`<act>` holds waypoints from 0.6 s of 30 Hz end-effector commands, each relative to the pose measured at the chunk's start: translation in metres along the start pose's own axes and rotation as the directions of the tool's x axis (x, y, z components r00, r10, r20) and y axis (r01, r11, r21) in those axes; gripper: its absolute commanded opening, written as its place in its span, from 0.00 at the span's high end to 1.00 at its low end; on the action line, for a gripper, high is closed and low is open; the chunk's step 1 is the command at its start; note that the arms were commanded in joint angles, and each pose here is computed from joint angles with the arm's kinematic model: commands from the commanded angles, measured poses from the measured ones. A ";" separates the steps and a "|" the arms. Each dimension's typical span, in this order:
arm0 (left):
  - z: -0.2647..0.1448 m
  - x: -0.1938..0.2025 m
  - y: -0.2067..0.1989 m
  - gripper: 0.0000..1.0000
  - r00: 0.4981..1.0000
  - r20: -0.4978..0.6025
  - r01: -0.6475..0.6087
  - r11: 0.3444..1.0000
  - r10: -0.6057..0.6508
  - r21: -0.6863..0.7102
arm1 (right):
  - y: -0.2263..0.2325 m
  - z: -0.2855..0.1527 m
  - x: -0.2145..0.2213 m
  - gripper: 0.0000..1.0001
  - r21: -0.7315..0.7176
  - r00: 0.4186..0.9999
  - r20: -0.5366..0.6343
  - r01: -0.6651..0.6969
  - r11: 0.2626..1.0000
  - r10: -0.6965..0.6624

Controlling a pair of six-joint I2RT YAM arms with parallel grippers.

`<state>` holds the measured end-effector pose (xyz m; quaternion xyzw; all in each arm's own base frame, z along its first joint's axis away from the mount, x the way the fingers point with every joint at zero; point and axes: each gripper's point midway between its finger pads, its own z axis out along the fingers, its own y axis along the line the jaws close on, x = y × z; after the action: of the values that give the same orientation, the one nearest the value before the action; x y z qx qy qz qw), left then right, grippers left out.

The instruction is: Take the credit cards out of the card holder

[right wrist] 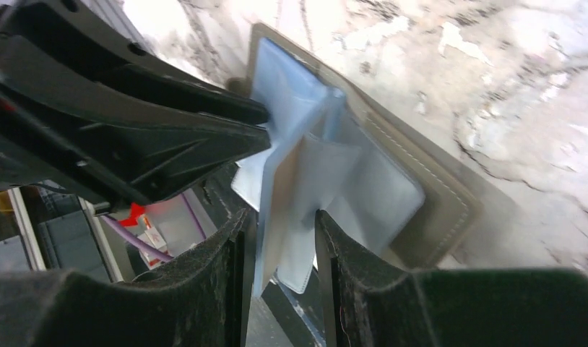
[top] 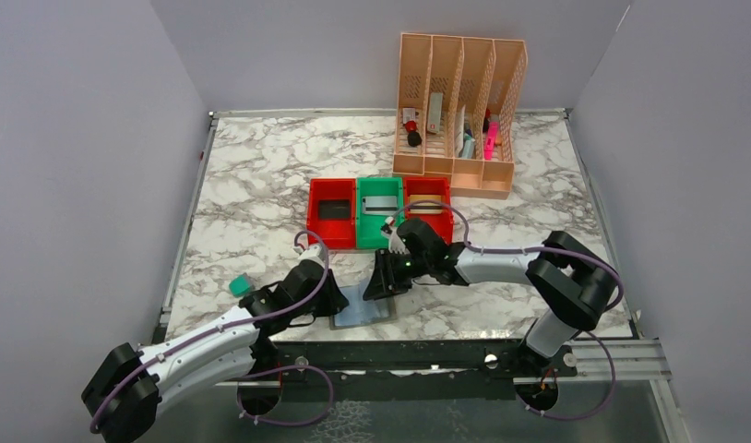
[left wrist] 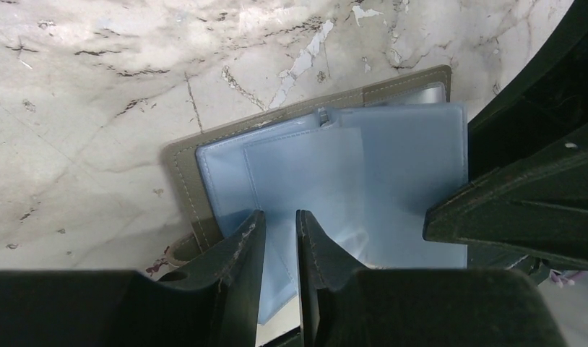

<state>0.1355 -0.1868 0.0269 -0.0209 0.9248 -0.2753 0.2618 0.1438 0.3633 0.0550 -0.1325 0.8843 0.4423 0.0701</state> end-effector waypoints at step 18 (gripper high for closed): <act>-0.009 0.001 0.001 0.76 1.000 0.008 0.030 1.000 -0.030 -0.001 | 0.023 0.025 -0.009 0.59 0.022 0.994 -0.022 0.104 0.994 -0.103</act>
<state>0.1330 -0.1847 0.0320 -0.0291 0.9222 -0.2819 0.2633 0.1421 0.4008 0.0680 -0.1799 0.8708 0.4517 0.0732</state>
